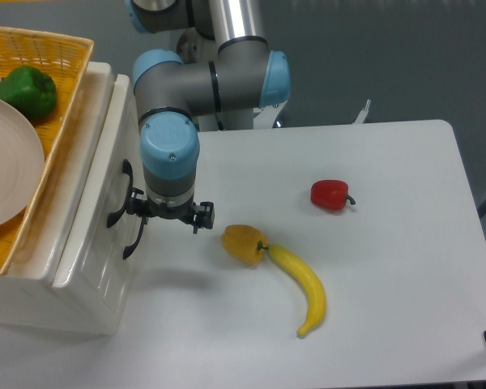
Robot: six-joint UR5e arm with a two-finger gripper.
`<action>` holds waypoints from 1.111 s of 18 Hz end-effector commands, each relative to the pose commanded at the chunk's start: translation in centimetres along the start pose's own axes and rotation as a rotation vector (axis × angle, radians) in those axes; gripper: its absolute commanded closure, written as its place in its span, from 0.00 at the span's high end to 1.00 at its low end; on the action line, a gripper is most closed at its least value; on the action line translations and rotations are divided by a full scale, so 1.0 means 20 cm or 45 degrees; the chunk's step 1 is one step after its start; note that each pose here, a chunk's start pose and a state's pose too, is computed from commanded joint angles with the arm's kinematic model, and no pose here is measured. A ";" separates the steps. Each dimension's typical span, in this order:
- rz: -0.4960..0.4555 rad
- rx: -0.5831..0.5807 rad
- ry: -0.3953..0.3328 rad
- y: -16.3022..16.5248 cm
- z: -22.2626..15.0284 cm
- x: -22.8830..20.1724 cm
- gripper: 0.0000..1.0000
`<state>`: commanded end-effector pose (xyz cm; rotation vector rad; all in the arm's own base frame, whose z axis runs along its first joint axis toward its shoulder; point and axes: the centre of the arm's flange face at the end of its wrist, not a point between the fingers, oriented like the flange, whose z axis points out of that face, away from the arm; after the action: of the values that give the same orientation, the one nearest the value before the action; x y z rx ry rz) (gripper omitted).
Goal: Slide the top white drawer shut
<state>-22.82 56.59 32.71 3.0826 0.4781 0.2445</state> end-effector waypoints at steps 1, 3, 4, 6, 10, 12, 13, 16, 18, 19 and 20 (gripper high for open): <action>0.000 0.000 0.000 0.00 0.00 0.00 1.00; 0.000 0.002 0.001 0.00 -0.01 0.00 1.00; 0.002 0.002 -0.001 0.00 -0.01 0.01 1.00; 0.018 0.001 -0.002 0.00 -0.01 0.05 1.00; 0.020 0.002 -0.004 0.01 -0.01 0.05 1.00; 0.018 0.004 -0.005 0.00 -0.01 0.05 1.00; 0.018 0.001 -0.008 0.00 -0.01 0.04 1.00; 0.002 0.022 -0.041 -0.01 -0.06 -0.07 1.00; -0.032 0.056 -0.077 -0.03 -0.15 -0.21 1.00; -0.046 0.059 -0.106 -0.04 -0.17 -0.28 1.00; -0.031 0.053 -0.153 -0.04 -0.20 -0.35 1.00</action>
<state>-30.15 55.13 35.60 3.1060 0.5222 0.0493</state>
